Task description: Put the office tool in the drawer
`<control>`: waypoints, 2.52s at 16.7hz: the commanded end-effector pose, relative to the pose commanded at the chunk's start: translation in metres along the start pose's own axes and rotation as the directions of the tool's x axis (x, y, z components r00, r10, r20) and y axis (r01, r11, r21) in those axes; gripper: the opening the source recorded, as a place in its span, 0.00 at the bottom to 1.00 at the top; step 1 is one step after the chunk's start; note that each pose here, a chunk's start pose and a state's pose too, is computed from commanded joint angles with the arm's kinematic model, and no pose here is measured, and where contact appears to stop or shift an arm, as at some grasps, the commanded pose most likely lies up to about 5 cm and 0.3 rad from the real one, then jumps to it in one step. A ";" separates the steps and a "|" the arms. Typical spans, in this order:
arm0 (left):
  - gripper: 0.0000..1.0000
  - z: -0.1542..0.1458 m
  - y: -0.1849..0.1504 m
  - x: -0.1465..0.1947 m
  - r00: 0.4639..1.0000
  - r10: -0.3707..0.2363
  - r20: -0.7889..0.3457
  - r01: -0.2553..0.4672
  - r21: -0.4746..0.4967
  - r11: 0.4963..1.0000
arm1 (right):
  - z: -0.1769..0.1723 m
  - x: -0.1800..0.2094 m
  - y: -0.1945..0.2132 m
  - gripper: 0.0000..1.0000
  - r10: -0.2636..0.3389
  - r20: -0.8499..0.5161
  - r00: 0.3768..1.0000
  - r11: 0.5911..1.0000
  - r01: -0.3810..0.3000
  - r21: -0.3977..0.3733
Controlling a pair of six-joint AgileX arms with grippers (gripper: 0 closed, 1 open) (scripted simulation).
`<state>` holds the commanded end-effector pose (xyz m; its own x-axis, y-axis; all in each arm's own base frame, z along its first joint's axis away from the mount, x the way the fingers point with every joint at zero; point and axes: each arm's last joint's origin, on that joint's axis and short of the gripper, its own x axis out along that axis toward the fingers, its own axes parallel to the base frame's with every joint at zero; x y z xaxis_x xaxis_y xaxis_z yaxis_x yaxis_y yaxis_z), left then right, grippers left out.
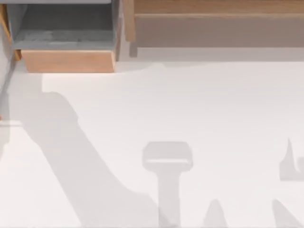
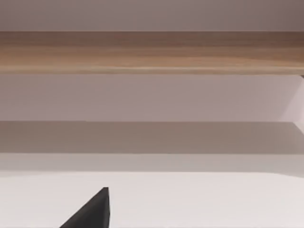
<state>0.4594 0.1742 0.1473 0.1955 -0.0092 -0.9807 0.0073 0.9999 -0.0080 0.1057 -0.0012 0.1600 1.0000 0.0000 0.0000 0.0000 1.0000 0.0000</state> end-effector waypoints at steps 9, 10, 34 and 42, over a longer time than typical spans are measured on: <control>1.00 0.001 0.004 -0.042 0.970 0.005 0.241 -0.040 0.138 0.990 | 0.000 0.000 0.000 1.00 0.000 0.000 1.000 1.000 0.000 0.000; 1.00 0.000 0.008 -0.052 0.952 0.011 0.307 -0.068 0.175 0.982 | 0.000 0.000 0.000 1.00 0.000 0.000 1.000 1.000 0.000 0.000; 1.00 -0.230 0.042 -0.008 0.214 0.150 0.965 -0.976 0.218 -0.009 | 0.000 0.000 0.000 1.00 0.000 0.000 1.000 1.000 0.000 0.000; 1.00 -0.236 -0.001 0.006 0.196 -0.013 0.981 -0.981 0.196 -0.008 | 0.000 0.000 0.000 1.00 0.000 0.000 1.000 1.000 0.000 0.000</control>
<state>0.2294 0.1746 0.0951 0.9998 -0.0200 0.0000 0.0000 -0.0004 1.0000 0.1057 -0.0012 0.1600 1.0000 0.0000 0.0000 0.0000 1.0000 0.0000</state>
